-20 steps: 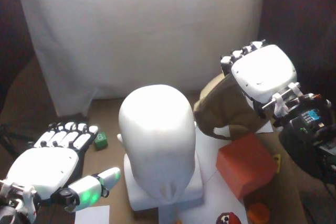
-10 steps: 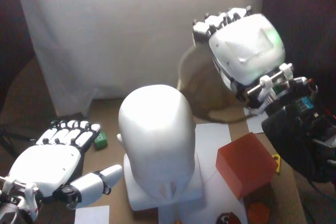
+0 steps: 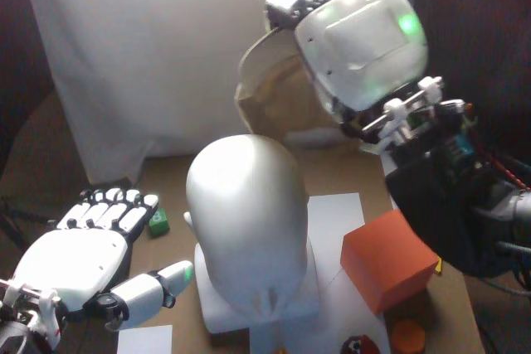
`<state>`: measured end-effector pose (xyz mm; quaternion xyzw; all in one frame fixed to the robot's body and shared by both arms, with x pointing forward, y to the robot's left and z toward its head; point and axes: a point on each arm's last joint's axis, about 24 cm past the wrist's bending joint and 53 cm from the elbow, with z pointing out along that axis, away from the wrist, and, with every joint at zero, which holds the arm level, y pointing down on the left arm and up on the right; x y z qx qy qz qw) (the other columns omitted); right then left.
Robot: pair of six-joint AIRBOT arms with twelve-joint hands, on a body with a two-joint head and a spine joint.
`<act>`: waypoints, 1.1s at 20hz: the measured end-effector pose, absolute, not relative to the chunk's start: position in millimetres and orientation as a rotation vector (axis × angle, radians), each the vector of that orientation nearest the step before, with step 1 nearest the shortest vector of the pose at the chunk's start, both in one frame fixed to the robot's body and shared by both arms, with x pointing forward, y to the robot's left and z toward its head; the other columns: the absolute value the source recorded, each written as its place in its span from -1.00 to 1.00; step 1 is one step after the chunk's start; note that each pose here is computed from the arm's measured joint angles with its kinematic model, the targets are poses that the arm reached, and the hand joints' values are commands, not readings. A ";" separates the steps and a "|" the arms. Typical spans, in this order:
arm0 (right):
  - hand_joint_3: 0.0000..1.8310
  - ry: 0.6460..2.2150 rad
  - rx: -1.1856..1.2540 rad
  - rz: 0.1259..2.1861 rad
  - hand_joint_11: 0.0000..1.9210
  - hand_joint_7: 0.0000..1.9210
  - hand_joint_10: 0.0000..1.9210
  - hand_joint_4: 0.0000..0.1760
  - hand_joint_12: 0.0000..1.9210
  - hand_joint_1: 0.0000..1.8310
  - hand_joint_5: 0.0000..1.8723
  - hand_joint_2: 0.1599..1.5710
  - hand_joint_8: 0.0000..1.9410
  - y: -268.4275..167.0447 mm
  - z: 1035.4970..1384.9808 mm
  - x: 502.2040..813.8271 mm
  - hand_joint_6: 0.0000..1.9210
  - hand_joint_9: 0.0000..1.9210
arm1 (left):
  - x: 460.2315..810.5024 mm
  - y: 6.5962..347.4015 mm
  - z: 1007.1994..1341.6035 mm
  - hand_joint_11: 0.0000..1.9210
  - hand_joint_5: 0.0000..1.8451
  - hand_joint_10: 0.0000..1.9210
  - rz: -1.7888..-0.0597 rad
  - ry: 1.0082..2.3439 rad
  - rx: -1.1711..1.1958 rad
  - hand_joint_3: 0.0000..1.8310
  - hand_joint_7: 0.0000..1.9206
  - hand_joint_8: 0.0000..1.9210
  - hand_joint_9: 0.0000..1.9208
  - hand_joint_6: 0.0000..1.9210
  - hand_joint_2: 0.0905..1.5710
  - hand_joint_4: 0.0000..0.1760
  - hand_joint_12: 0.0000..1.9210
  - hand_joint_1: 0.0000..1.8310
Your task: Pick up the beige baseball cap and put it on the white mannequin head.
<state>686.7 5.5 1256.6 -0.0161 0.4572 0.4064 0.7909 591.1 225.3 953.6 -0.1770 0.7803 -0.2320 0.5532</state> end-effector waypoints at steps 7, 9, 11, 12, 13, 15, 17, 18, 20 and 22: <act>-1.00 0.983 -0.156 0.939 -0.15 -0.02 0.25 -1.00 0.76 0.62 -0.09 0.37 -0.05 45.2 1257.3 663.3 -0.02 -0.05 | 587.5 226.1 952.5 -1.00 -0.90 -1.00 -0.547 1.849 -0.426 -1.00 -0.93 -1.00 -0.95 -1.00 0.48 -1.00 -0.71 -1.00; -1.00 0.996 -0.158 0.954 -0.15 -0.02 0.25 -1.00 0.76 0.62 -0.09 0.37 -0.05 49.3 1253.1 658.2 -0.02 -0.04 | 586.0 226.1 951.0 -1.00 -0.87 -1.00 -0.546 1.855 -0.421 -1.00 -0.91 -1.00 -0.95 -0.99 0.47 -1.00 -0.67 -1.00; -1.00 1.022 -0.200 0.985 -0.15 -0.02 0.25 -1.00 0.76 0.62 -0.09 0.37 -0.05 60.5 1239.5 641.7 -0.02 -0.05 | 586.0 227.4 950.7 -1.00 -0.86 -1.00 -0.545 1.853 -0.431 -1.00 -0.91 -0.99 -0.95 -0.99 0.47 -1.00 -0.67 -1.00; -1.00 1.038 -0.227 1.005 -0.16 -0.02 0.25 -1.00 0.76 0.62 -0.09 0.37 -0.05 68.2 1232.5 631.9 -0.02 -0.04 | 586.0 227.4 950.6 -1.00 -0.86 -1.00 -0.546 1.854 -0.432 -1.00 -0.92 -1.00 -0.96 -0.99 0.47 -1.00 -0.70 -1.00; -1.00 1.047 -0.249 1.020 -0.16 -0.02 0.25 -1.00 0.77 0.62 -0.09 0.37 -0.05 74.1 1228.2 624.6 -0.02 -0.04 | 585.7 227.3 950.3 -1.00 -0.86 -1.00 -0.547 1.855 -0.432 -1.00 -0.92 -1.00 -0.96 -0.99 0.47 -1.00 -0.71 -1.00; -1.00 1.054 -0.285 1.040 -0.16 -0.04 0.25 -1.00 0.77 0.62 -0.11 0.37 -0.04 81.6 1223.8 611.0 -0.01 -0.04 | 585.9 228.1 950.5 -1.00 -0.86 -1.00 -0.546 1.855 -0.432 -1.00 -0.93 -1.00 -0.96 -1.00 0.47 -1.00 -0.72 -1.00; -1.00 1.063 -0.283 1.043 -0.16 -0.04 0.25 -1.00 0.77 0.62 -0.11 0.38 -0.04 79.5 1219.1 605.8 0.00 -0.04 | 586.3 230.1 951.5 -1.00 -0.85 -1.00 -0.541 1.852 -0.431 -1.00 -0.92 -1.00 -0.95 -1.00 0.47 -1.00 -0.68 -1.00; -1.00 1.069 -0.282 1.031 -0.16 -0.04 0.25 -1.00 0.77 0.62 -0.10 0.38 -0.04 75.0 1212.2 600.0 0.00 -0.04 | 586.4 231.8 951.9 -1.00 -0.85 -1.00 -0.537 1.851 -0.431 -1.00 -0.92 -1.00 -0.94 -1.00 0.47 -1.00 -0.67 -1.00; -1.00 1.079 -0.289 0.995 -0.15 -0.04 0.26 -1.00 0.76 0.62 -0.10 0.37 -0.04 71.4 1200.9 592.9 0.00 -0.05 | 586.8 232.2 952.8 -1.00 -0.83 -0.99 -0.537 1.847 -0.432 -1.00 -0.90 -0.99 -0.94 -0.99 0.47 -1.00 -0.66 -1.00; -1.00 1.090 -0.306 0.979 -0.15 -0.04 0.26 -1.00 0.76 0.62 -0.10 0.37 -0.04 70.7 1190.1 585.7 0.00 -0.05 | 587.0 231.2 953.8 -1.00 -0.82 -0.99 -0.540 1.844 -0.425 -1.00 -0.88 -0.99 -0.91 -1.00 0.47 -1.00 -0.61 -1.00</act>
